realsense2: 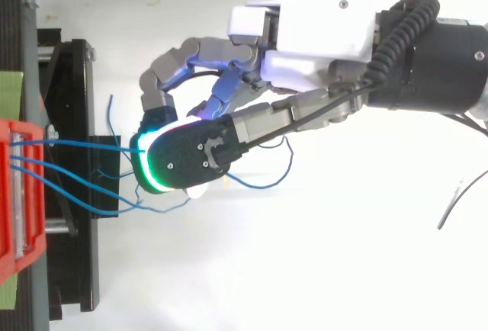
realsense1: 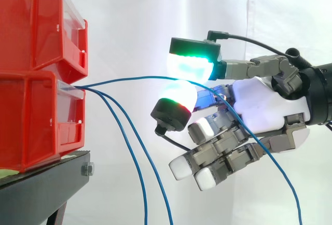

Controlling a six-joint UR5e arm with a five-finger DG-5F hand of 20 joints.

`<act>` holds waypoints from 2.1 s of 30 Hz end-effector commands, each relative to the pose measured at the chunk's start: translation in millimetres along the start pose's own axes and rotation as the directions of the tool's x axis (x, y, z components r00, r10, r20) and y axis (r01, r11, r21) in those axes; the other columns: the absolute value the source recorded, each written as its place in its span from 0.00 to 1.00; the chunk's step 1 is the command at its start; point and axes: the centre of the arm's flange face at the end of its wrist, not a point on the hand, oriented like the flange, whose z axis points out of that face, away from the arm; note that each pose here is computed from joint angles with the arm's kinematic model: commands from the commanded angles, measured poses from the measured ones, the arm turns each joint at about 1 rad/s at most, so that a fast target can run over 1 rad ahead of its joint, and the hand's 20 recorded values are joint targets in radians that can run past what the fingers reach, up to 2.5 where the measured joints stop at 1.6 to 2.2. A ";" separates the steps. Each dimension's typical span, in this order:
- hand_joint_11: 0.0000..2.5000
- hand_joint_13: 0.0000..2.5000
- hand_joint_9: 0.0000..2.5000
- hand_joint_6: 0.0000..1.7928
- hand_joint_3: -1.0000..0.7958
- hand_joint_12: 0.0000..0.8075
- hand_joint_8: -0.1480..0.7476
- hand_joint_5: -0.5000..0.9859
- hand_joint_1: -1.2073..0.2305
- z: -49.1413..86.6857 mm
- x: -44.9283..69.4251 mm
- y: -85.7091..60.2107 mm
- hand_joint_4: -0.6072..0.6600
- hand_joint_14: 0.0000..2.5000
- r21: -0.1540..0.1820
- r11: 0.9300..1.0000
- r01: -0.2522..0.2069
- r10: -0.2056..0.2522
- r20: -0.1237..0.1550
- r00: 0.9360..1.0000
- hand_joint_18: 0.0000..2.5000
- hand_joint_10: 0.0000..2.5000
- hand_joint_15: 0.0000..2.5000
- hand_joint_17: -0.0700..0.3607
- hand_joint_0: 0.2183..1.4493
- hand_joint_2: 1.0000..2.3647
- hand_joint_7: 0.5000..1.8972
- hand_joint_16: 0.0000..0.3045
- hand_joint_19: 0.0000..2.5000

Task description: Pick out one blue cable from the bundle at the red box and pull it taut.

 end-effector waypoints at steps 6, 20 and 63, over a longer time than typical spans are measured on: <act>0.29 0.31 0.44 0.51 0.44 0.36 0.42 0.19 0.36 -0.6 -7.2 -0.4 0.25 0.01 0.000 1.000 -0.018 0.018 -0.006 1.000 0.21 0.01 0.12 0.36 0.39 0.02 0.59 0.13 0.18; 0.29 0.31 0.44 0.51 0.44 0.36 0.42 0.19 0.36 -0.3 -10.1 -24.5 0.24 0.01 -0.022 0.997 -0.078 0.078 -0.010 0.997 0.21 0.01 0.13 0.36 0.40 0.02 0.59 0.13 0.18; 0.28 0.30 0.42 0.52 0.50 0.35 0.43 0.20 0.35 -48.4 -35.5 -9.4 0.26 0.01 0.045 0.997 -0.062 0.066 -0.085 0.994 0.18 0.01 0.14 0.33 0.38 0.02 0.59 0.11 0.21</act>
